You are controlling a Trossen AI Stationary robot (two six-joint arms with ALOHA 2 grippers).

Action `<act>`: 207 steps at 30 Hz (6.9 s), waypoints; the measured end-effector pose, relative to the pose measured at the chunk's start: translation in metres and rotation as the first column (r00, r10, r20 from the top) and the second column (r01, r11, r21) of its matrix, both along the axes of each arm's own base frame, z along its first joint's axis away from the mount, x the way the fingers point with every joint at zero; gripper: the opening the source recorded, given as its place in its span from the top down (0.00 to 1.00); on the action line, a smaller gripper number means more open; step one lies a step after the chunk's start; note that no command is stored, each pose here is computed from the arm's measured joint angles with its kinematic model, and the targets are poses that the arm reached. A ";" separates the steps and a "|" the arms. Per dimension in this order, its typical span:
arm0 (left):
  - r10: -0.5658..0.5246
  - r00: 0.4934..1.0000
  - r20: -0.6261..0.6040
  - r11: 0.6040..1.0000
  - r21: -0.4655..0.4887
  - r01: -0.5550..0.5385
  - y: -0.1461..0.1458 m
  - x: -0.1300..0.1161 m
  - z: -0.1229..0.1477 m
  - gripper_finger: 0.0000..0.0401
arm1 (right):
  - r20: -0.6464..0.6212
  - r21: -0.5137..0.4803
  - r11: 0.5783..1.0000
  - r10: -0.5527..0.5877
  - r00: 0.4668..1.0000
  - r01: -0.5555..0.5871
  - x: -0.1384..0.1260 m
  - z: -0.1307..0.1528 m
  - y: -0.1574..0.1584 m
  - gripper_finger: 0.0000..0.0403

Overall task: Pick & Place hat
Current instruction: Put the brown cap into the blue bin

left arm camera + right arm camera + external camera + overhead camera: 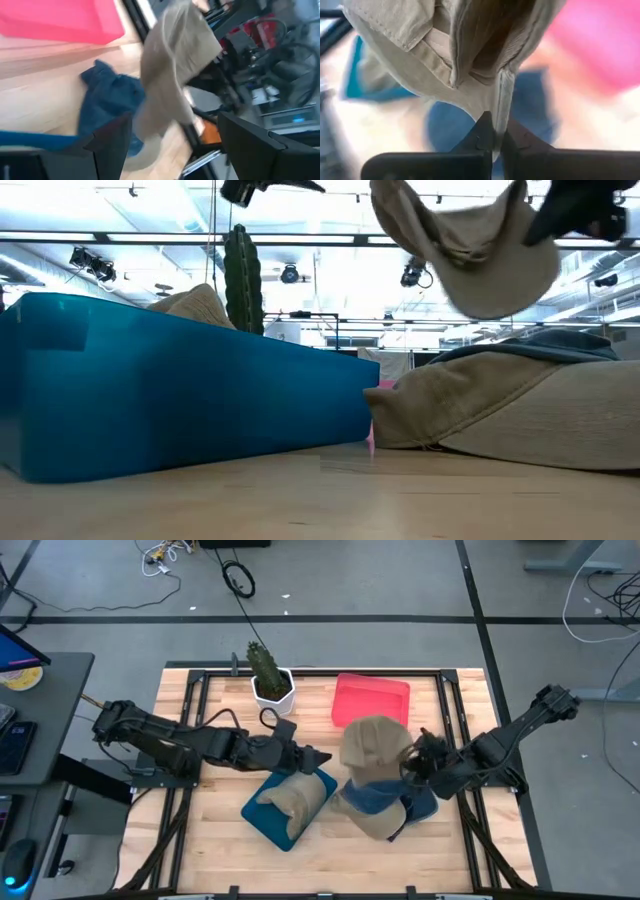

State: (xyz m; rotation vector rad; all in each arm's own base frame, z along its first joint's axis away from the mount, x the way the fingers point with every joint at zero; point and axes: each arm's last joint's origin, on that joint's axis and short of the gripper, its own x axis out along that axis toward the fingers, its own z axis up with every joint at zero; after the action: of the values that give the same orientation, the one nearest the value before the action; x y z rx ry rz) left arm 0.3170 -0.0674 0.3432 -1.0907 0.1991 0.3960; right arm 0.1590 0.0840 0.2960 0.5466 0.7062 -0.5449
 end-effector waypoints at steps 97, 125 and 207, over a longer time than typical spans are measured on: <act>0.398 0.833 0.385 0.917 -0.159 -0.365 0.039 0.016 0.030 0.97 | -0.136 -0.857 0.483 0.126 0.983 -0.181 0.075 0.052 -0.017 0.40; 0.027 0.999 0.035 0.995 0.090 -0.031 -0.020 -0.052 0.032 0.97 | 0.094 -0.364 0.919 0.196 0.976 -0.150 -0.009 0.052 -0.021 0.44; 0.107 0.983 -0.147 0.987 0.134 -0.087 -0.087 -0.082 -0.135 0.97 | 0.123 -0.260 0.957 0.166 0.978 -0.129 0.009 0.045 -0.009 0.60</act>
State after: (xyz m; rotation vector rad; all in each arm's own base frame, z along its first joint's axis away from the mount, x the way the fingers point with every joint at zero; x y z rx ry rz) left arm 0.2354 -0.1541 0.2080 -0.9467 0.2539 0.5739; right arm 0.1679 0.0751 0.3405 0.2895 0.5259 -0.4415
